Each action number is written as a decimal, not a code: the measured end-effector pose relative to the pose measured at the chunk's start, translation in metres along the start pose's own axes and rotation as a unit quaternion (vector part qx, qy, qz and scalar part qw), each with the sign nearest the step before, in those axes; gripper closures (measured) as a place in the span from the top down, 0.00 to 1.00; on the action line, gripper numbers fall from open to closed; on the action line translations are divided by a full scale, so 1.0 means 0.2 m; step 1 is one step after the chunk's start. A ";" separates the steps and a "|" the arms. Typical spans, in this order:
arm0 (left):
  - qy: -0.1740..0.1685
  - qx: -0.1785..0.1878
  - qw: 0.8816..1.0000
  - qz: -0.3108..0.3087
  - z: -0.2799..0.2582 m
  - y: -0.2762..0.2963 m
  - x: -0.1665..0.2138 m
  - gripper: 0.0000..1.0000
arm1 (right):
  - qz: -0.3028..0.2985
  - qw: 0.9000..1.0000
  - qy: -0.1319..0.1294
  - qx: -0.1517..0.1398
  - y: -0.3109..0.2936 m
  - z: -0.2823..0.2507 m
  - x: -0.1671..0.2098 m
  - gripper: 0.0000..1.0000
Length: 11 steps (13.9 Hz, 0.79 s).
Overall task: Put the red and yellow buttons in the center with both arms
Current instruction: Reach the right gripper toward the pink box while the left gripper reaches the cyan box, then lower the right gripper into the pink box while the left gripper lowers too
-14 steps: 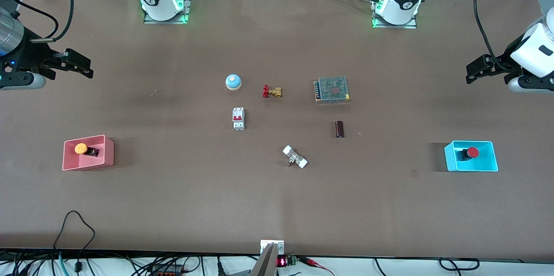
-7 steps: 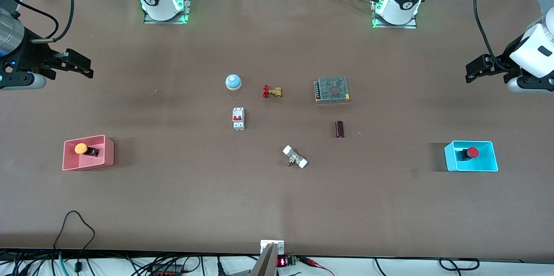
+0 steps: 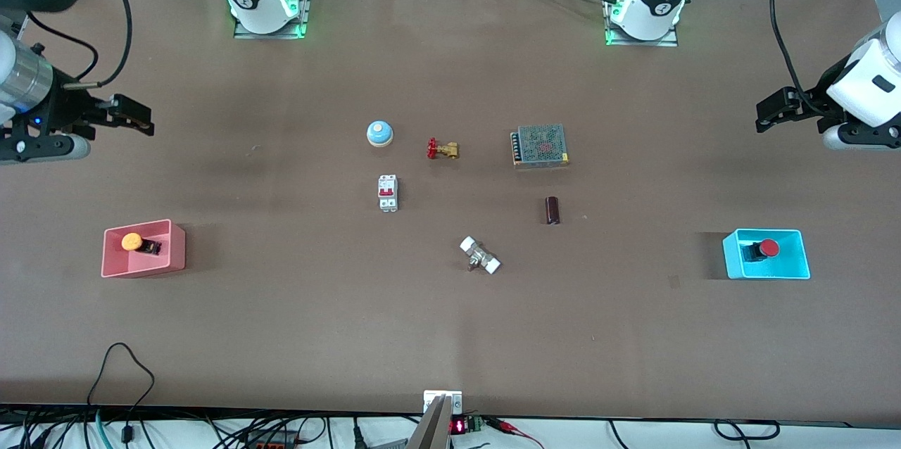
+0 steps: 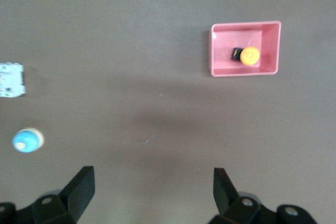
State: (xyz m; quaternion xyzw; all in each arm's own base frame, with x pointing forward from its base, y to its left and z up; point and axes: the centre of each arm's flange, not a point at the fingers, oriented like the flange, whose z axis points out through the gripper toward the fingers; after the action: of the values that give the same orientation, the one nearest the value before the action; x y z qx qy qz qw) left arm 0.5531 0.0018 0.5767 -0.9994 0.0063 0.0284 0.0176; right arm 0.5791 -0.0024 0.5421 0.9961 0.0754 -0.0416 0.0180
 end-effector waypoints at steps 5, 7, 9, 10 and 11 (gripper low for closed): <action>-0.012 -0.001 1.000 0.001 0.05 0.00 0.03 1.00 | -0.011 1.000 0.004 -0.020 0.35 0.32 0.11 1.00; -0.033 -0.003 0.999 0.001 0.17 0.00 0.10 1.00 | -0.027 0.999 0.015 -0.036 0.47 0.46 0.17 1.00; -0.059 -0.008 0.998 -0.007 0.34 -0.06 0.22 1.00 | -0.040 0.998 0.030 -0.041 0.57 0.60 0.23 1.00; -0.069 -0.011 0.997 -0.018 0.44 -0.13 0.30 1.00 | -0.045 0.997 0.038 -0.042 0.62 0.66 0.25 1.00; -0.079 -0.016 0.996 -0.032 0.56 -0.23 0.38 1.00 | -0.047 0.997 0.047 -0.044 0.65 0.72 0.28 1.00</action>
State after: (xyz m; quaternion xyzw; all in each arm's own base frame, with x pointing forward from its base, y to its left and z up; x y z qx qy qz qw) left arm 0.6226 0.0511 0.4630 -0.9939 -0.0280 0.1066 0.0032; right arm 0.6420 -0.1293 0.3973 0.9905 0.1250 0.0076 0.0560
